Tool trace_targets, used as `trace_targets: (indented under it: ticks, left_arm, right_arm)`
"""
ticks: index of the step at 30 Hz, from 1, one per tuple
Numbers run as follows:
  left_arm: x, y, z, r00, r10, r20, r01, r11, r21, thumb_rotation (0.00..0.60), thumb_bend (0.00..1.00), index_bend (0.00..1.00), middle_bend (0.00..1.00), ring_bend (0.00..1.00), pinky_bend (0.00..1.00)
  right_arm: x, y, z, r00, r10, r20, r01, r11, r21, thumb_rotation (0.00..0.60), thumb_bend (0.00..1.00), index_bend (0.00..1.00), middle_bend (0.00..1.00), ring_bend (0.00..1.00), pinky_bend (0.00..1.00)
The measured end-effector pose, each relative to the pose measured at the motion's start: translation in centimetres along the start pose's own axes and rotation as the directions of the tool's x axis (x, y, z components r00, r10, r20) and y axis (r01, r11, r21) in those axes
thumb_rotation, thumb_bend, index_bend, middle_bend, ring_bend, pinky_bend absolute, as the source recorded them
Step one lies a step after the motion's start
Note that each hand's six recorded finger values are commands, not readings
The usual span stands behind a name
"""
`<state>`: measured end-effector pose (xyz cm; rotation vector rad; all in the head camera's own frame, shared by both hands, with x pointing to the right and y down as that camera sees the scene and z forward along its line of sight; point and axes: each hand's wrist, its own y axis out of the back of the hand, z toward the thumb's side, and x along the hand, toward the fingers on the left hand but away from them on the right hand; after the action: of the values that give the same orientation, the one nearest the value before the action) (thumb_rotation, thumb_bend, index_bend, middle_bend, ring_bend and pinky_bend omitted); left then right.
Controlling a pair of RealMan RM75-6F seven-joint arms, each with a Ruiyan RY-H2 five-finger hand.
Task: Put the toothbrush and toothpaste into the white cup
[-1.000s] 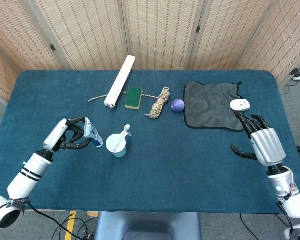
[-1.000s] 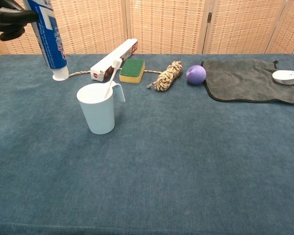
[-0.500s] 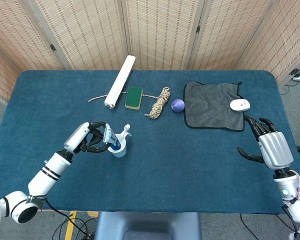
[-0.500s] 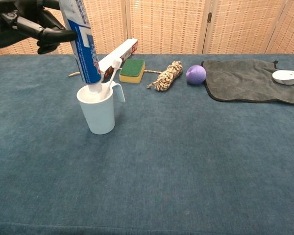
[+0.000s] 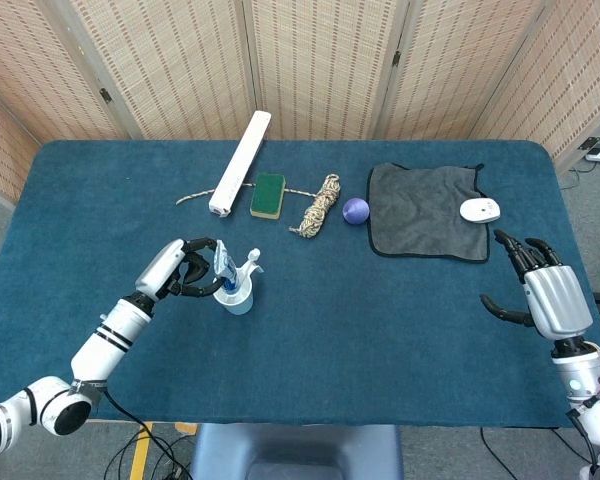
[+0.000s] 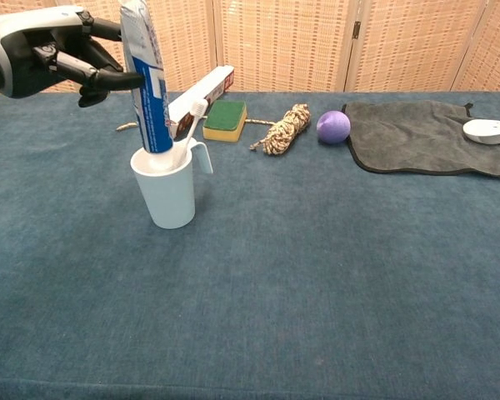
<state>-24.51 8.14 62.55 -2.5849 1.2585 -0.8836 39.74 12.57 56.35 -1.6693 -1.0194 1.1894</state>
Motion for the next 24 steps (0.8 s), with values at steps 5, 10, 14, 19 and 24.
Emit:
trace_targets:
  ticks: [5, 10, 14, 19, 24]
  left_arm:
    - [-0.1, -0.5, -1.1, 1.000, -0.006, -0.025, 0.006, 1.000, 0.019, 0.600, 0.37, 0.62, 1.00, 0.84, 0.82]
    - [-0.2, -0.8, -2.4, 0.998, -0.009, -0.056, 0.012, 0.999, 0.052, 0.600, 0.36, 0.60, 0.98, 0.83, 0.82]
    - [-0.5, -1.3, -3.7, 0.996, -0.008, -0.089, 0.015, 0.997, 0.071, 0.600, 0.36, 0.57, 0.98, 0.83, 0.82]
    - [-1.0, -2.0, -4.9, 0.993, -0.014, -0.115, 0.024, 0.996, 0.081, 0.600, 0.36, 0.46, 0.98, 0.82, 0.82]
    - [-1.4, -1.7, -5.0, 0.994, 0.004, -0.112, 0.006, 0.996, 0.085, 0.600, 0.34, 0.24, 0.96, 0.81, 0.82]
  right_arm:
    - [-0.1, -0.3, 0.0, 1.000, 0.004, 0.001, -0.004, 1.000, -0.006, 0.600, 0.18, 0.00, 0.20, 0.34, 0.20]
    - [-0.2, -0.3, -0.1, 1.000, 0.002, 0.003, -0.002, 1.000, -0.007, 0.600, 0.18, 0.00, 0.20, 0.34, 0.20]
    - [-0.3, -0.3, -0.2, 1.000, 0.000, 0.006, 0.000, 1.000, -0.007, 0.600, 0.18, 0.00, 0.20, 0.34, 0.20]
    - [-0.4, -0.3, -0.1, 1.000, -0.001, 0.004, 0.001, 1.000, -0.004, 0.600, 0.18, 0.00, 0.20, 0.34, 0.20]
    - [-0.5, -0.1, 0.1, 1.000, -0.006, 0.001, 0.006, 1.000, -0.003, 0.600, 0.18, 0.00, 0.20, 0.34, 0.20]
